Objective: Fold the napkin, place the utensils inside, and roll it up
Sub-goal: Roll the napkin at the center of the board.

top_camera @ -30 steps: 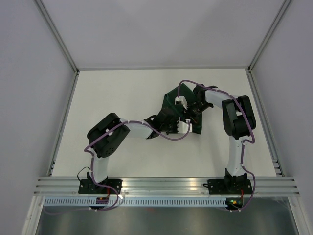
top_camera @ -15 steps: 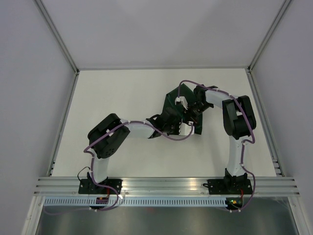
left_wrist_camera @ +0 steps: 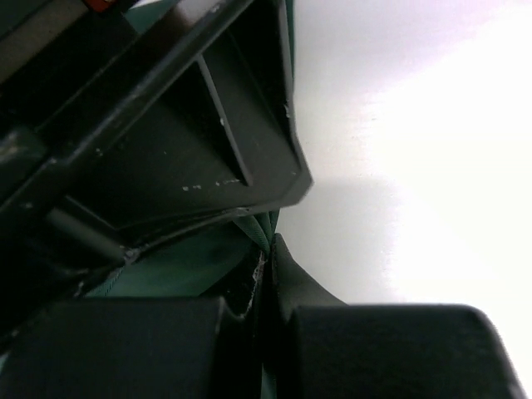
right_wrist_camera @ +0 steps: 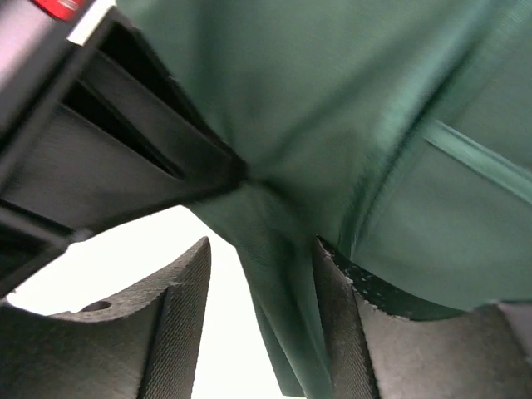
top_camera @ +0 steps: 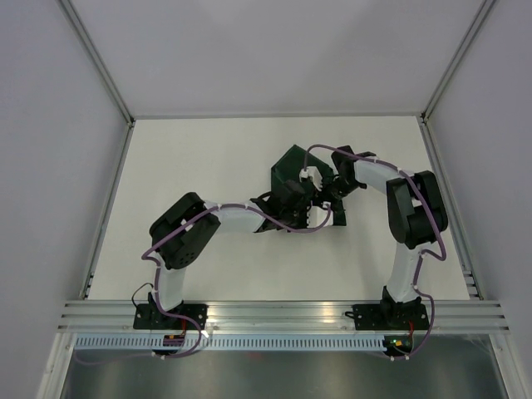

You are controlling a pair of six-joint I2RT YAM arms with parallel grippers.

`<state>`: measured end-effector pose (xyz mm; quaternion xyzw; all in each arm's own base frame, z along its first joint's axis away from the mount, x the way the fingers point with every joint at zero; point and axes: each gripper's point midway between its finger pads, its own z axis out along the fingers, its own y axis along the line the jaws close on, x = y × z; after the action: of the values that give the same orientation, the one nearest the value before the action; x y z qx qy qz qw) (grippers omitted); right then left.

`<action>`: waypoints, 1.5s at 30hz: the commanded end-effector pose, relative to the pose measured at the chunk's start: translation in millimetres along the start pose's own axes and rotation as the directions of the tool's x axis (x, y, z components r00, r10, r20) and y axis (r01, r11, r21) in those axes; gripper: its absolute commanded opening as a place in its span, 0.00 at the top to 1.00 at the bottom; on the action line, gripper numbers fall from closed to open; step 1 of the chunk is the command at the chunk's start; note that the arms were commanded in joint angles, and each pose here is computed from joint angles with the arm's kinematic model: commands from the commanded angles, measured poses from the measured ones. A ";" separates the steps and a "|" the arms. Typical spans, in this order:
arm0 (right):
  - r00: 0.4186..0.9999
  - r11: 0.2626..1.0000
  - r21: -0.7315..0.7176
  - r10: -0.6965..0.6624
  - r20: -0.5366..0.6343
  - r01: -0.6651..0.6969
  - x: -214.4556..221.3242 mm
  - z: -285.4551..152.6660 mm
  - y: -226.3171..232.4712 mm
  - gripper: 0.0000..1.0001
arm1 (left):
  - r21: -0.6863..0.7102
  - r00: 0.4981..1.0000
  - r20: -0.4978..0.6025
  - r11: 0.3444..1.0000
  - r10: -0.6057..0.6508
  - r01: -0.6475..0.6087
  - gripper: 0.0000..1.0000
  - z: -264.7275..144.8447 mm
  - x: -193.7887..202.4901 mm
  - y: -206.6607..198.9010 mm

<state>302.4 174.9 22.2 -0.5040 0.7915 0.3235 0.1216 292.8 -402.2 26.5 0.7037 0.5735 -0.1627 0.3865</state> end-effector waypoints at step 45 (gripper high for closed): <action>0.825 0.815 0.439 -0.512 0.240 0.378 -18.6 -46.4 31.1 0.27 | 0.346 0.834 -0.010 0.780 -0.552 0.521 0.98 -2.0 -3.7 -37.1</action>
<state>285.3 150.3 63.8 -0.5465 0.7149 0.2221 0.3755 266.1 -401.3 24.7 0.5696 0.6859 -0.3711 0.2594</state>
